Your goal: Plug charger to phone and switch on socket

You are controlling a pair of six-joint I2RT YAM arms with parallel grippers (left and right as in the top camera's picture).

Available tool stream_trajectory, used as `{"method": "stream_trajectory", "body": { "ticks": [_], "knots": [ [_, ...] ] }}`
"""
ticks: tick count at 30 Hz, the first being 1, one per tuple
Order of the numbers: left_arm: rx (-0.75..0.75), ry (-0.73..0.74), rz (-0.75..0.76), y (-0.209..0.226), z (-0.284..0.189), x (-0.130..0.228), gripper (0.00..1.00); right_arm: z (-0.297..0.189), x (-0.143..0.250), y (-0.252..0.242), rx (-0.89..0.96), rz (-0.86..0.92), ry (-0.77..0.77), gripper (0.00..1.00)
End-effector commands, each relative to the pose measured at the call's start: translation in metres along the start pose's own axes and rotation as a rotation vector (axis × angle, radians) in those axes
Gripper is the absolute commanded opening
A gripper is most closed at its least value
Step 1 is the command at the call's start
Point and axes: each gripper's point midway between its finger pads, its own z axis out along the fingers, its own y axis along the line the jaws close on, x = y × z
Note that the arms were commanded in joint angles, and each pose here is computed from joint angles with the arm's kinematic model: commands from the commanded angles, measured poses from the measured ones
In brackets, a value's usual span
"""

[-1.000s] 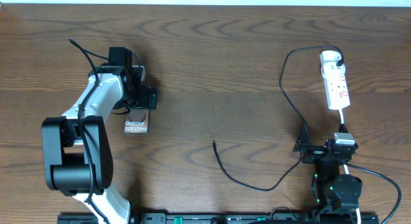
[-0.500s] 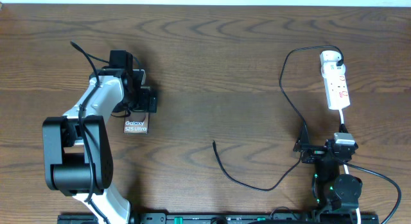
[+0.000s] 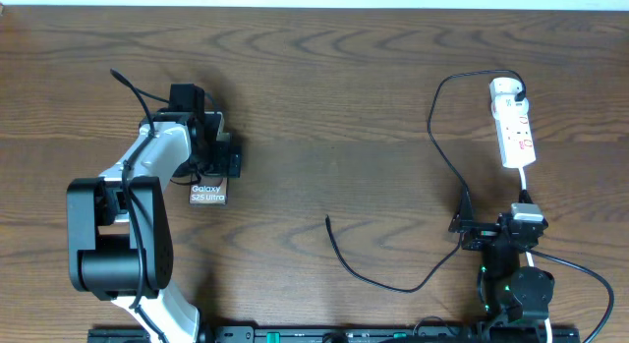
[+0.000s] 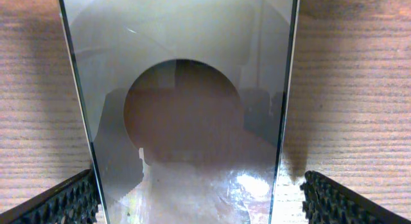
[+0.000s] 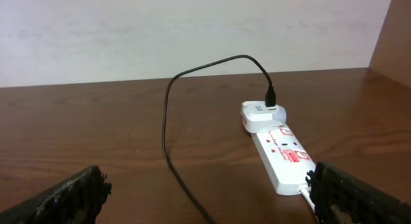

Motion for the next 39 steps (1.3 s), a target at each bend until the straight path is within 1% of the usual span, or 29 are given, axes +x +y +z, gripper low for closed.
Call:
{"method": "stream_trajectory", "body": {
  "ticks": [1,9,15,39],
  "knots": [
    [-0.004,0.022,0.024,0.002,0.005,0.007,0.98,0.0,0.0,-0.001,0.005,-0.012,-0.001,0.99],
    [-0.007,0.03,0.031,0.003,0.007,0.01,0.98,0.0,0.0,-0.001,0.004,-0.012,-0.002,0.99],
    [-0.064,0.038,0.03,0.012,0.007,0.012,0.98,0.0,0.0,-0.001,0.004,-0.012,-0.002,0.99],
    [-0.064,0.036,0.008,0.012,0.007,0.012,0.98,0.0,0.0,-0.001,0.005,-0.012,-0.001,0.99]
  ]
}}
